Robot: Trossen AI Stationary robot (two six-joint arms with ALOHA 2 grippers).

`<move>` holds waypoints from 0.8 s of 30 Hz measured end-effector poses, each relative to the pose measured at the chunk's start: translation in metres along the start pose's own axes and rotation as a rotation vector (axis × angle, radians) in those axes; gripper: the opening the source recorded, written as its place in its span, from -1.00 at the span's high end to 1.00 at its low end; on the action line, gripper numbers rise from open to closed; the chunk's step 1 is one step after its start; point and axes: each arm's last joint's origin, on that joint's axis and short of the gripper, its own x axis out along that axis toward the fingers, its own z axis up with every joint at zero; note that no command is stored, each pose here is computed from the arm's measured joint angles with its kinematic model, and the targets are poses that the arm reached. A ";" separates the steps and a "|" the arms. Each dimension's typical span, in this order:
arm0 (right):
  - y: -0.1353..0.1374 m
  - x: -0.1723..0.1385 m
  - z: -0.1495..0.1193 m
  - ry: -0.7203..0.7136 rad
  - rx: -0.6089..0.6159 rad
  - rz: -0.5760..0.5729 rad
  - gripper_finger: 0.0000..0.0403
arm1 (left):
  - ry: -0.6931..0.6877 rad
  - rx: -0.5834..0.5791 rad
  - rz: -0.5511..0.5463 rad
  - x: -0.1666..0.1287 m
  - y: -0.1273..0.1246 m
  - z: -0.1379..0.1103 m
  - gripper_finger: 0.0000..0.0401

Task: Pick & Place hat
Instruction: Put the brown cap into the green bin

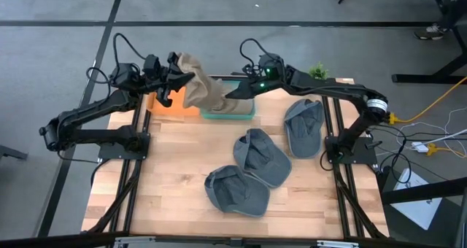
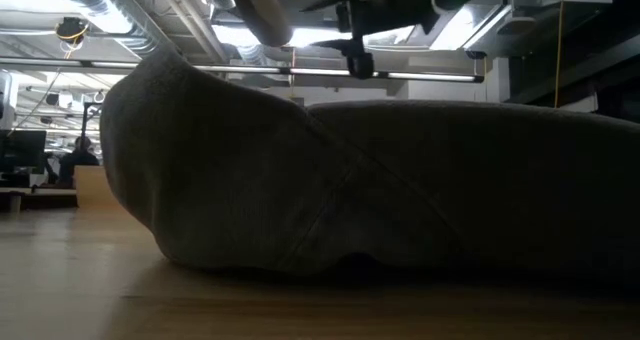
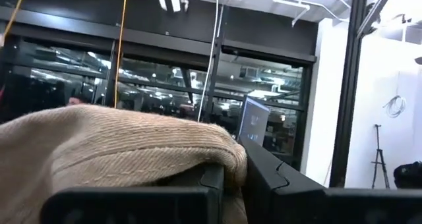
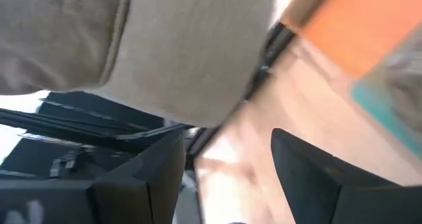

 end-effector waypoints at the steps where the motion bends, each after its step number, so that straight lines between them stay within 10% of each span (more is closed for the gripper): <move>1: -0.001 0.003 0.001 0.003 0.009 0.024 -0.10 | -0.003 0.004 0.007 0.000 0.000 0.000 0.89; 13: -0.027 0.034 0.008 -0.065 0.104 0.088 -0.10 | -0.015 0.011 0.020 -0.001 0.000 0.001 0.88; 24: -0.012 0.033 0.023 -0.182 -0.045 0.325 -0.09 | -0.015 -0.010 0.016 -0.001 0.000 0.002 0.87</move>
